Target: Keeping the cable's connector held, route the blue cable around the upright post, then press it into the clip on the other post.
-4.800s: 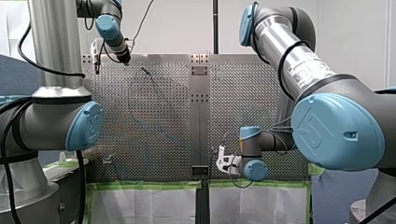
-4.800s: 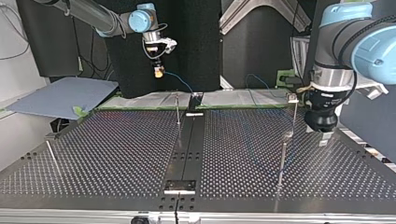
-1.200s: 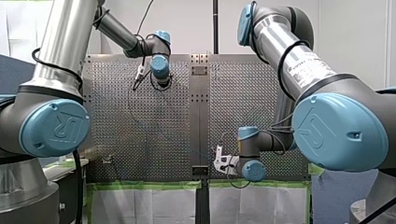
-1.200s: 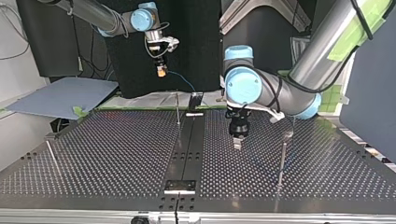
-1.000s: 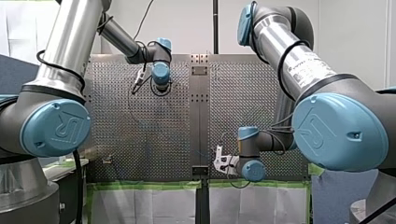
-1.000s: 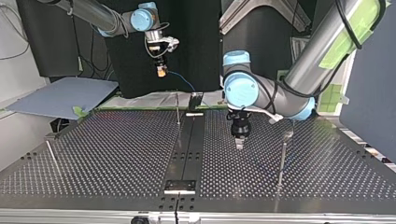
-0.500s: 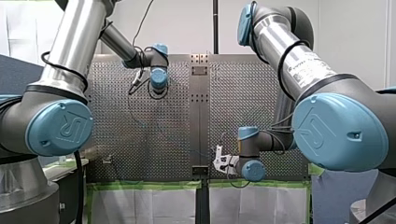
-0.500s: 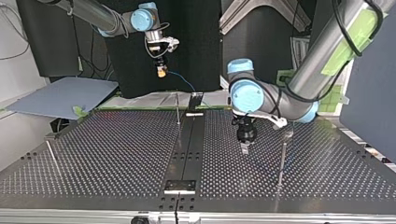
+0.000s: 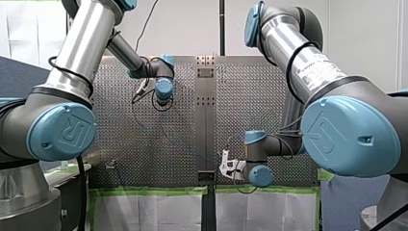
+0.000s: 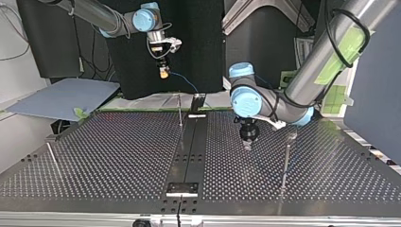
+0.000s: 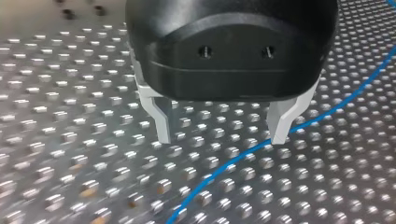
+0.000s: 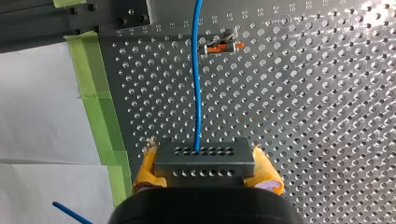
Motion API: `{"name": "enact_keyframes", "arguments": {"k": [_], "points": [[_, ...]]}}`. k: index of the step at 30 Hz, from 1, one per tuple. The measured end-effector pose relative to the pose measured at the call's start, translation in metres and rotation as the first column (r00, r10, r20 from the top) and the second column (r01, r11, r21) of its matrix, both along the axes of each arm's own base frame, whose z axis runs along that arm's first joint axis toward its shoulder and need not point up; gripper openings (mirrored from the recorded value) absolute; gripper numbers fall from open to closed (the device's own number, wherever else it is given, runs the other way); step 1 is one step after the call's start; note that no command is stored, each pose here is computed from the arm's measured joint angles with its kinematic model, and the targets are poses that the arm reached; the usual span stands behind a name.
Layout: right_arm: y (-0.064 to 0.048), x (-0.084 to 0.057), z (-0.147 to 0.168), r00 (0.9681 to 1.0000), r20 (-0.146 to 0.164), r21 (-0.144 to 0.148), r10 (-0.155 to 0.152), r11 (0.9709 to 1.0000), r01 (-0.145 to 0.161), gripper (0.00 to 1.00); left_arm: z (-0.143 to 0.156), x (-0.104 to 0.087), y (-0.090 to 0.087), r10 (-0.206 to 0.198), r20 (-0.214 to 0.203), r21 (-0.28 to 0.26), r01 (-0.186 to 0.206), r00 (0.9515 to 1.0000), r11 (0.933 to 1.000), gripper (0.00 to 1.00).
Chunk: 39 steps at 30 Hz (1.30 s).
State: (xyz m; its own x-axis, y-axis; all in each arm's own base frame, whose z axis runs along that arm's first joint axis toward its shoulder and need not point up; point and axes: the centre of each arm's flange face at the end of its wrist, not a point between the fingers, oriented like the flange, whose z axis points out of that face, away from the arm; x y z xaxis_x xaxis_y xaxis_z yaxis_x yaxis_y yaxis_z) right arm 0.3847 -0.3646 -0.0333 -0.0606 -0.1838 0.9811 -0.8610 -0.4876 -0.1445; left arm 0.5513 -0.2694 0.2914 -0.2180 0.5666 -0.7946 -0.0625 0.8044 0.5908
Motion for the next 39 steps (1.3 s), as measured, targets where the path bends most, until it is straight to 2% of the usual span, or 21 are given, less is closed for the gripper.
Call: {"name": "enact_keyframes", "arguments": {"k": [3, 7, 15, 18, 21, 29, 32, 39], "points": [[0.000, 0.000, 0.000, 1.0000, -0.001, 0.001, 0.000, 1.0000, 0.000, 0.00, -0.012, 0.002, -0.002, 0.017, -0.032, 0.042, -0.016, 0.9993, 0.9990, 1.00], [0.000, 0.000, 0.000, 1.0000, 0.001, 0.001, 0.000, 1.0000, 0.000, 0.00, -0.018, 0.002, 0.000, 0.049, -0.047, 0.090, -0.044, 0.9977, 0.9950, 1.00], [0.000, 0.000, 0.000, 1.0000, 0.002, 0.001, 0.001, 1.0000, -0.001, 0.00, -0.019, 0.001, -0.002, 0.066, -0.045, 0.109, -0.061, 0.9968, 0.9922, 1.00], [0.001, 0.000, 0.000, 1.0000, 0.002, 0.001, 0.001, 1.0000, -0.001, 0.00, -0.028, 0.002, -0.003, 0.070, -0.060, 0.125, -0.062, 0.9957, 0.9902, 1.00], [0.001, 0.001, 0.000, 1.0000, 0.002, 0.001, 0.002, 1.0000, -0.002, 0.00, -0.044, 0.003, -0.004, 0.082, -0.086, 0.153, -0.068, 0.9930, 0.9859, 1.00], [0.001, 0.002, 0.000, 1.0000, 0.003, 0.001, 0.007, 1.0000, -0.007, 0.00, -0.088, 0.006, 0.000, 0.140, -0.147, 0.204, -0.108, 0.9792, 0.9729, 1.00], [0.001, 0.002, 0.000, 0.9999, 0.003, 0.001, 0.012, 0.9999, -0.012, 0.00, -0.093, 0.006, 0.001, 0.148, -0.153, 0.208, -0.115, 0.9771, 0.9713, 1.00], [0.001, 0.002, 0.000, 0.9999, 0.004, 0.001, 0.015, 0.9999, -0.015, 0.00, -0.096, 0.008, 0.005, 0.157, -0.154, 0.200, -0.125, 0.9755, 0.9717, 1.00]]}}
